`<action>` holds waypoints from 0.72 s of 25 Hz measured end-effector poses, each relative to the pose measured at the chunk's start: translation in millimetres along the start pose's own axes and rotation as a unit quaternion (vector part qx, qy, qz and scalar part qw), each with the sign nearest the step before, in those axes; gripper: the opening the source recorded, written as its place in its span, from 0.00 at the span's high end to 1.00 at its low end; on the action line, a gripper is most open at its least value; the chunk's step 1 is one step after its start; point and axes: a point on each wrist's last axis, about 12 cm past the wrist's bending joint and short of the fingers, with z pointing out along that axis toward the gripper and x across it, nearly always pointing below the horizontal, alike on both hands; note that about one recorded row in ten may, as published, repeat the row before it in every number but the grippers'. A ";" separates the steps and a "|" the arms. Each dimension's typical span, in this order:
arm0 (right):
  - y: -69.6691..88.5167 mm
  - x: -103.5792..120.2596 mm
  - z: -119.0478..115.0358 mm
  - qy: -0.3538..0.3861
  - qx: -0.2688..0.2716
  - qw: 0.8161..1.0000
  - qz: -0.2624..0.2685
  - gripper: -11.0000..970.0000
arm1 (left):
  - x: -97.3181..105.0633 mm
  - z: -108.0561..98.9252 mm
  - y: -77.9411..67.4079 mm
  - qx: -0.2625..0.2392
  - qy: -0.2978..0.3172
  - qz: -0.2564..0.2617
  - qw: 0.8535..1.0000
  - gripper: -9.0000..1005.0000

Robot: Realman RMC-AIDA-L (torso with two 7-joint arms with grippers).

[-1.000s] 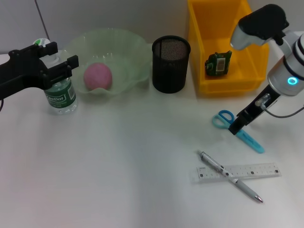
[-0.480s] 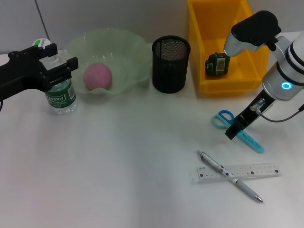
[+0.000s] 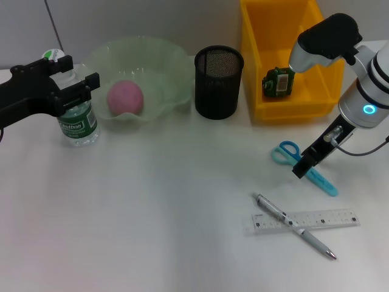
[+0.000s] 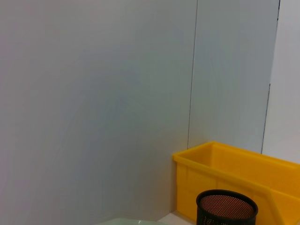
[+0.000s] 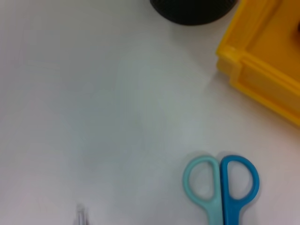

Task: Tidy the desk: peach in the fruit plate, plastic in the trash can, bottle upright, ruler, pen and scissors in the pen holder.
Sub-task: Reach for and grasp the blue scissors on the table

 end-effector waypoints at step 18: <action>1.6 -0.4 4.5 -0.002 0.000 1.000 -0.003 0.41 | 3.0 1.1 -0.7 0.002 0.003 0.000 1.000 0.34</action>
